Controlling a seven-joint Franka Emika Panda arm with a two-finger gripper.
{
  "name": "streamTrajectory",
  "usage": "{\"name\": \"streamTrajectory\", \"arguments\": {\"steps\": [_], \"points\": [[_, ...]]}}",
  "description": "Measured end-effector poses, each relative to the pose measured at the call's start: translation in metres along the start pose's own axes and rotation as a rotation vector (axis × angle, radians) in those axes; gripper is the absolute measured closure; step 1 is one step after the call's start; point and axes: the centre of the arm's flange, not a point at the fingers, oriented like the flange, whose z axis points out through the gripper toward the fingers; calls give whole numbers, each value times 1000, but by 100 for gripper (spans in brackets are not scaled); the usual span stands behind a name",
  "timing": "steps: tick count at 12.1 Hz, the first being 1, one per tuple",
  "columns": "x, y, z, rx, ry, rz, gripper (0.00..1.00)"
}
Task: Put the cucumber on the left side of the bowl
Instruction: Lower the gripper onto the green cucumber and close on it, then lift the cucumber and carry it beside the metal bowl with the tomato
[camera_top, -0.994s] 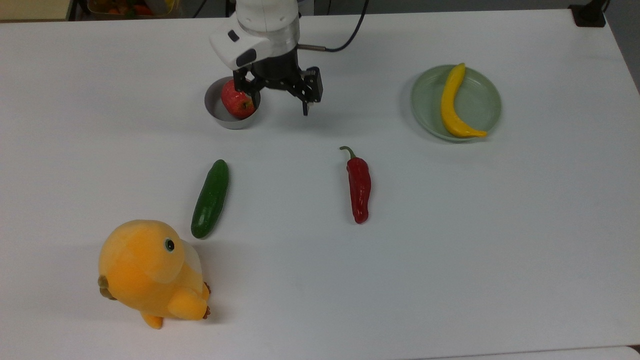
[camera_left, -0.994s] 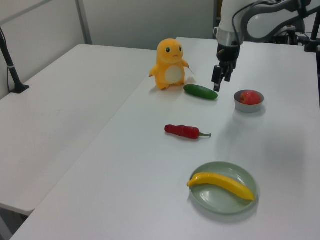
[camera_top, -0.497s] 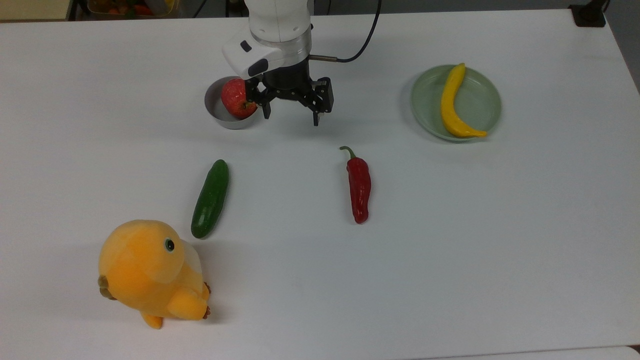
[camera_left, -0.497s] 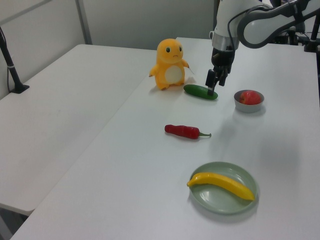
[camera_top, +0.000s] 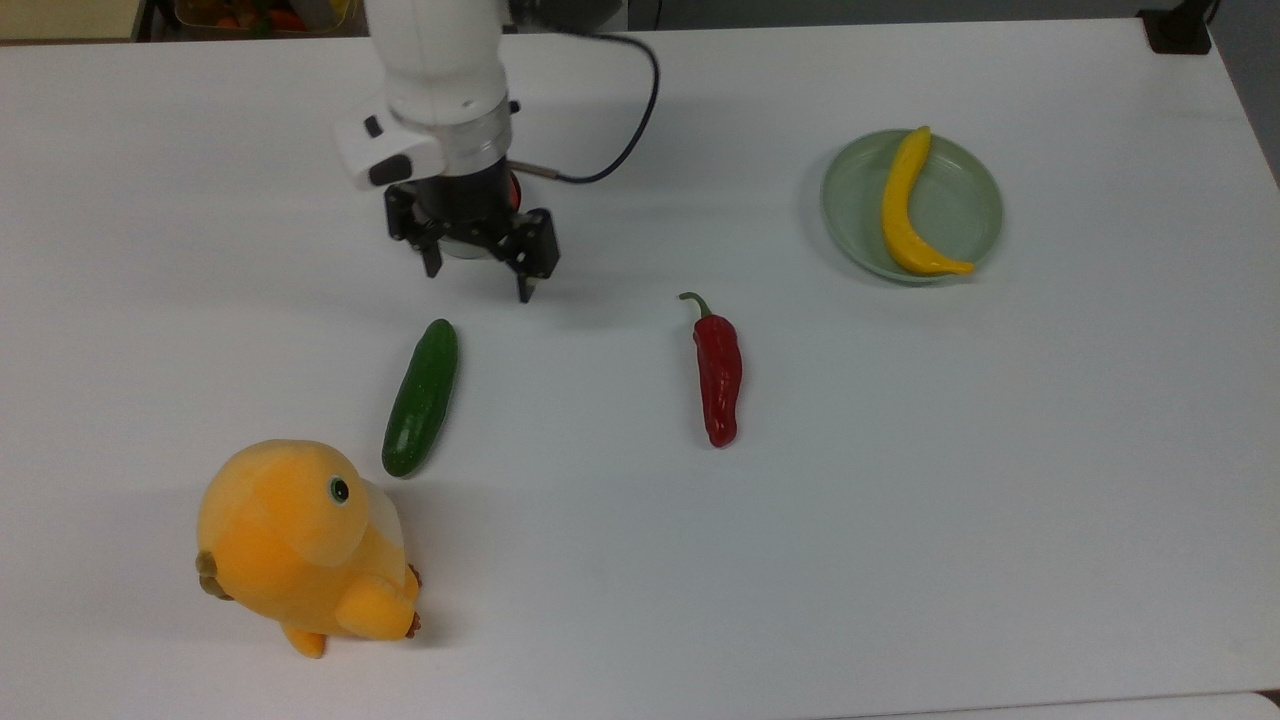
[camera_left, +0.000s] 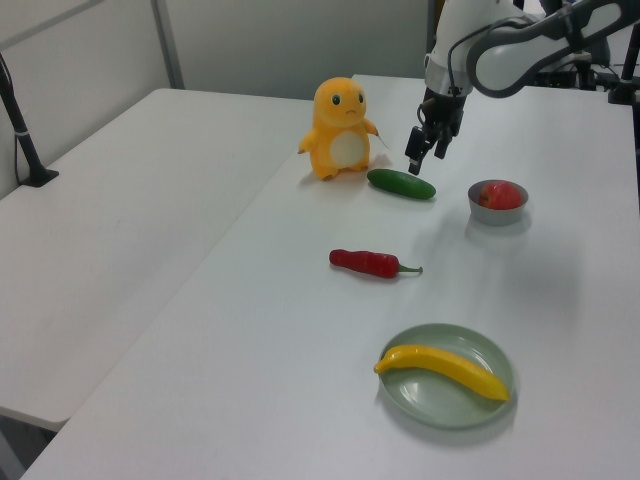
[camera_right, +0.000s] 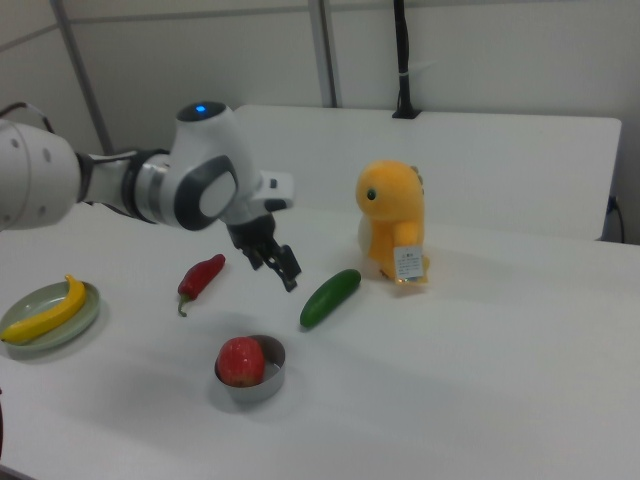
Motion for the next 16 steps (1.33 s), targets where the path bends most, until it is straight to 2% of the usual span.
{"name": "streamTrajectory", "arguments": {"steps": [4,6,10,11,14,16], "points": [[31,38,30,-40,24,48,0],[37,47,44,-60,15,48,0],[49,44,80,-66,-8,46,1],[52,43,87,-76,-8,37,6],[56,43,92,-102,0,21,52],[58,44,90,-115,7,6,52]]}}
